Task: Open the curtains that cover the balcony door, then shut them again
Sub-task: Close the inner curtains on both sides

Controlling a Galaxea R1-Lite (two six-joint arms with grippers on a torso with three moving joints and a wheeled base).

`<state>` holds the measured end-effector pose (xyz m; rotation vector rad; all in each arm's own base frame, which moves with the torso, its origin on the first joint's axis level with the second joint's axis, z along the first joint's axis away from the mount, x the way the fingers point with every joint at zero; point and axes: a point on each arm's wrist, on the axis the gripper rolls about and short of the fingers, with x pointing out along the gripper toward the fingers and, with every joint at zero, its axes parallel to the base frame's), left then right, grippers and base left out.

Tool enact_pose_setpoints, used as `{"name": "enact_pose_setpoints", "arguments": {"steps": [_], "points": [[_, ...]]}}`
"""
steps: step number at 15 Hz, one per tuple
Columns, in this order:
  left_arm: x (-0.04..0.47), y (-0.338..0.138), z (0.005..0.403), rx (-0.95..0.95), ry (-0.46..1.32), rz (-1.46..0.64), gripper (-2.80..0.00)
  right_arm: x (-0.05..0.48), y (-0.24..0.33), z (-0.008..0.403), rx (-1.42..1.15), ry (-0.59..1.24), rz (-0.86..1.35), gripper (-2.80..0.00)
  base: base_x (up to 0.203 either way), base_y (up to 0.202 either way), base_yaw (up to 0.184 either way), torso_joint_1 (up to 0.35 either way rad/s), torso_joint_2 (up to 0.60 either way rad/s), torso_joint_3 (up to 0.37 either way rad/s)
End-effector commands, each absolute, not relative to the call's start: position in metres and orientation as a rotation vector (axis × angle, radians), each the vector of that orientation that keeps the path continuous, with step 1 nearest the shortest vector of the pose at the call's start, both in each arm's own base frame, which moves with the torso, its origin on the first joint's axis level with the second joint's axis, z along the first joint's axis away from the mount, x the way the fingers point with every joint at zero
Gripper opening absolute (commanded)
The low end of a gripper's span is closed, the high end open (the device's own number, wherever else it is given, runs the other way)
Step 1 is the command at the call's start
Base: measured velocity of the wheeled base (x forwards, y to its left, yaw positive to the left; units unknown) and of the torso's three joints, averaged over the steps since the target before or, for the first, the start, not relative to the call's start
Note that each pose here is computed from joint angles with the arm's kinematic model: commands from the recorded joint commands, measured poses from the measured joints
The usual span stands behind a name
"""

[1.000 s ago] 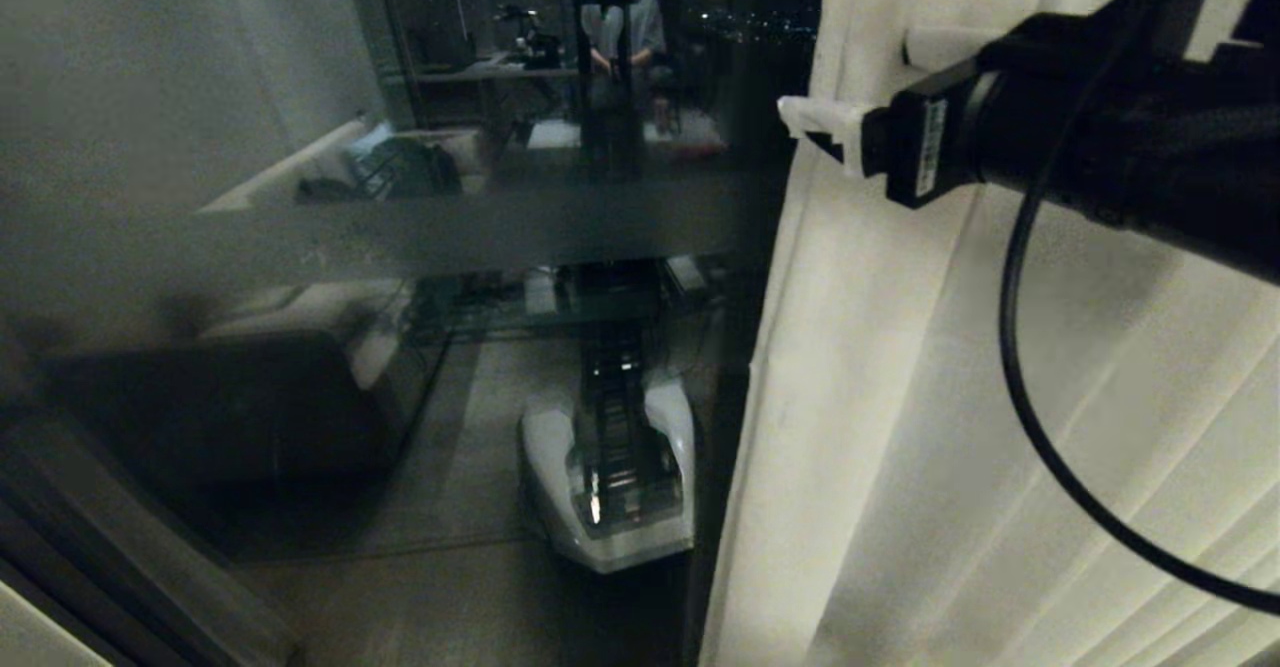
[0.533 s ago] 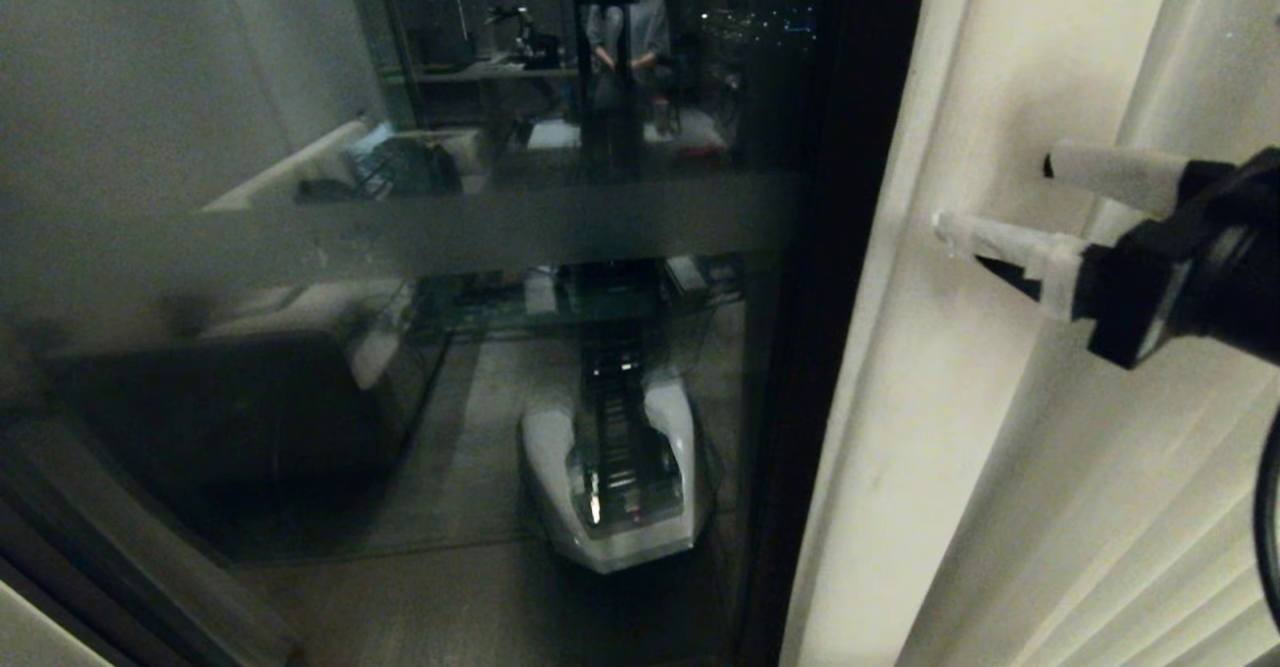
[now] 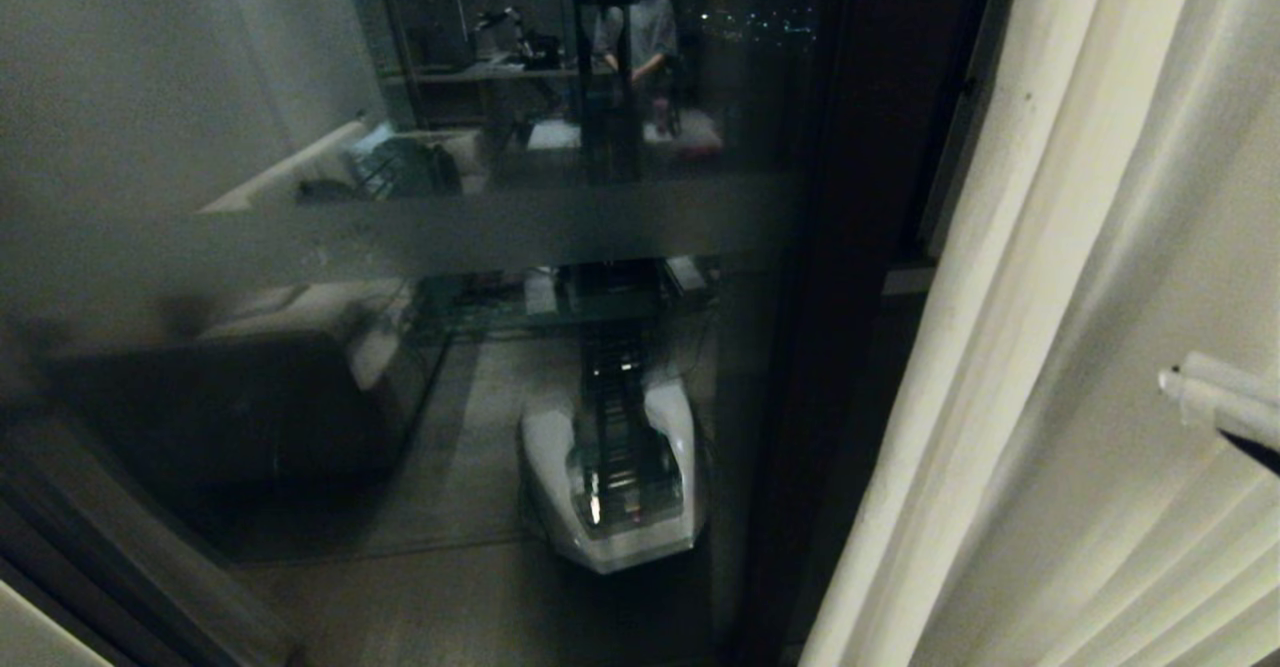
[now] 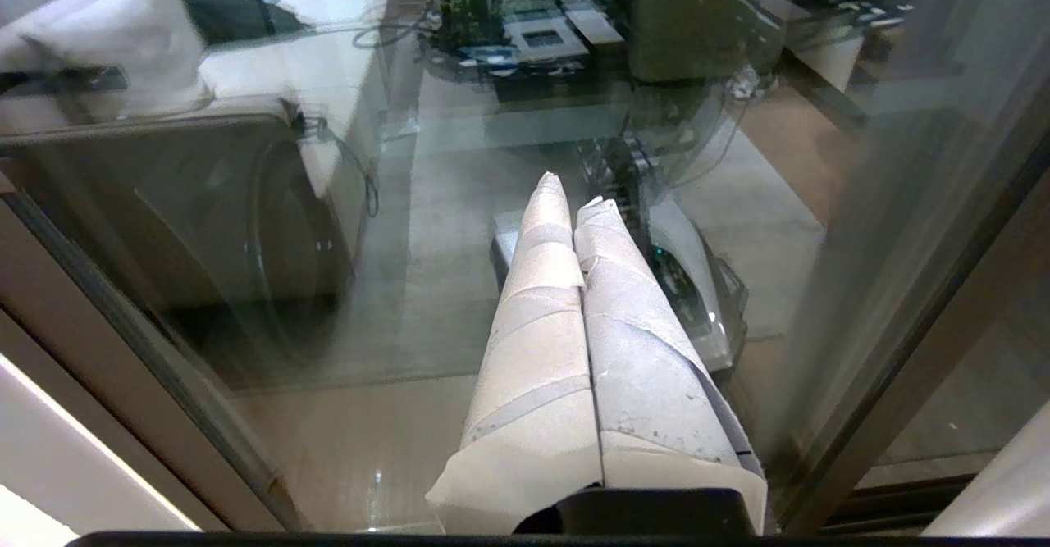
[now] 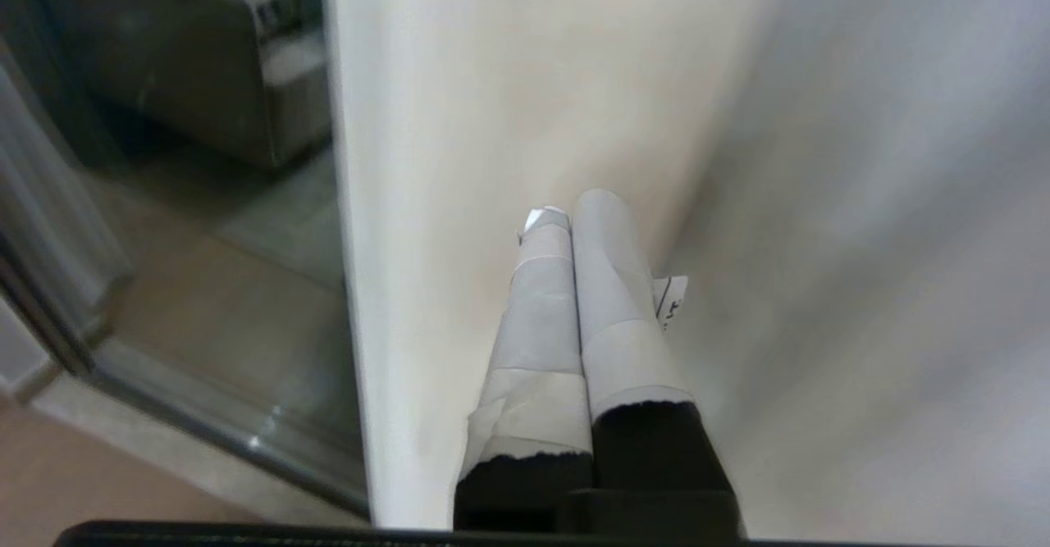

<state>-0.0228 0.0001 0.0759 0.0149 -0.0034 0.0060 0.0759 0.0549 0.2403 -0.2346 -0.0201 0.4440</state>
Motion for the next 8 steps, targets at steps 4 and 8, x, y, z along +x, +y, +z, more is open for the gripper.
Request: {"name": "enact_pose_setpoints", "arguments": {"steps": [4,8], "points": [[-0.023,0.000,0.076,0.015,-0.005,0.006,-2.80,0.056,0.022,0.176,-0.207,-0.042,0.223,-2.80,0.000,0.000,0.000,0.000,0.00,0.000],[-0.023,0.000,0.076,0.015,-0.005,0.007,-2.80,0.039,0.008,0.137,-0.152,-0.052,0.117,-2.80,0.000,0.000,0.000,0.000,0.00,0.000]]}}
